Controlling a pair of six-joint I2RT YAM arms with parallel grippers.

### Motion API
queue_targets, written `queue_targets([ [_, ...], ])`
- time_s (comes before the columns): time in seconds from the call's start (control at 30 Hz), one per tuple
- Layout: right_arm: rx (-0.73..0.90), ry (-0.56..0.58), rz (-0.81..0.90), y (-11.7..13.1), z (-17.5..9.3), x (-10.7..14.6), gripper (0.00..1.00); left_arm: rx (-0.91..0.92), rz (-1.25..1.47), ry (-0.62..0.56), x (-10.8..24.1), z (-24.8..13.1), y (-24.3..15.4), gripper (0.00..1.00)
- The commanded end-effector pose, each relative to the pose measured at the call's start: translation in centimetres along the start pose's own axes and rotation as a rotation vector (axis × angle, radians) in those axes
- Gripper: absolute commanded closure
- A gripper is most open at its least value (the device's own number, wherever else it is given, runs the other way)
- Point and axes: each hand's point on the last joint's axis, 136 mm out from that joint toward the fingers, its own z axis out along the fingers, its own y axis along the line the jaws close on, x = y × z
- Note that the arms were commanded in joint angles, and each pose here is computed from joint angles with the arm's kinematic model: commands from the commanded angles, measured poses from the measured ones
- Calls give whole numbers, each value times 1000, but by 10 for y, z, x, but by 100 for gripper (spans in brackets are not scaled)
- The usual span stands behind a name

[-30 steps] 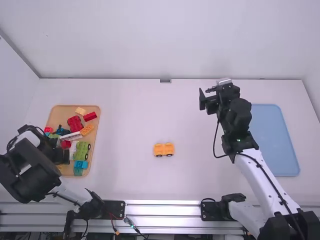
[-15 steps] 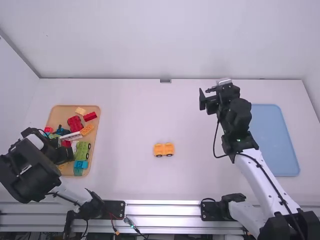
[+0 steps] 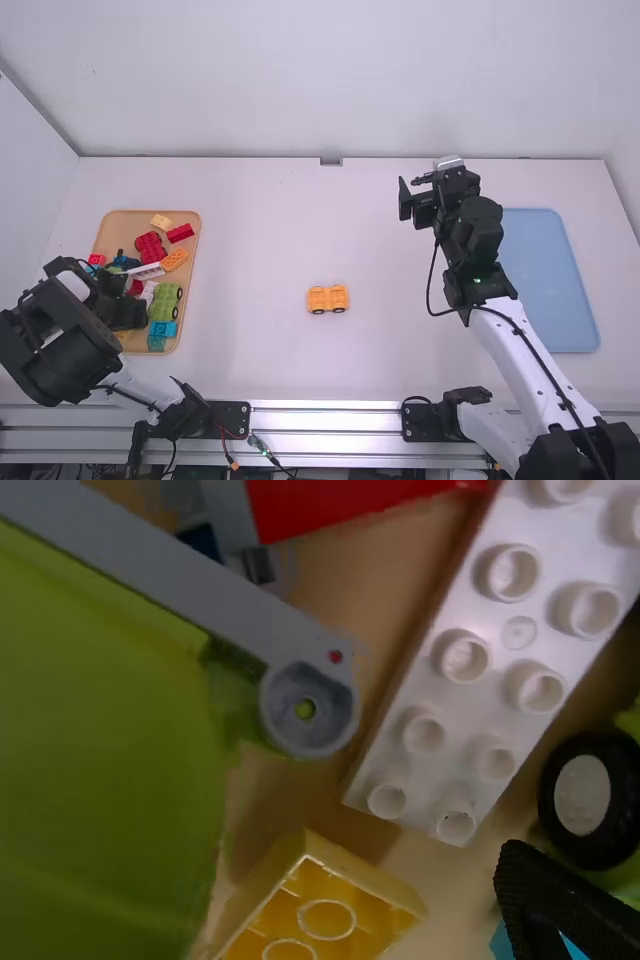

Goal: Assemble lego blocks to make yellow taxi

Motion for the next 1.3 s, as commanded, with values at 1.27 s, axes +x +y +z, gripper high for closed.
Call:
queue_targets([
  [1.27,5,-71,7,-3,1,-27,1,31,464,112,29,25,11,39],
])
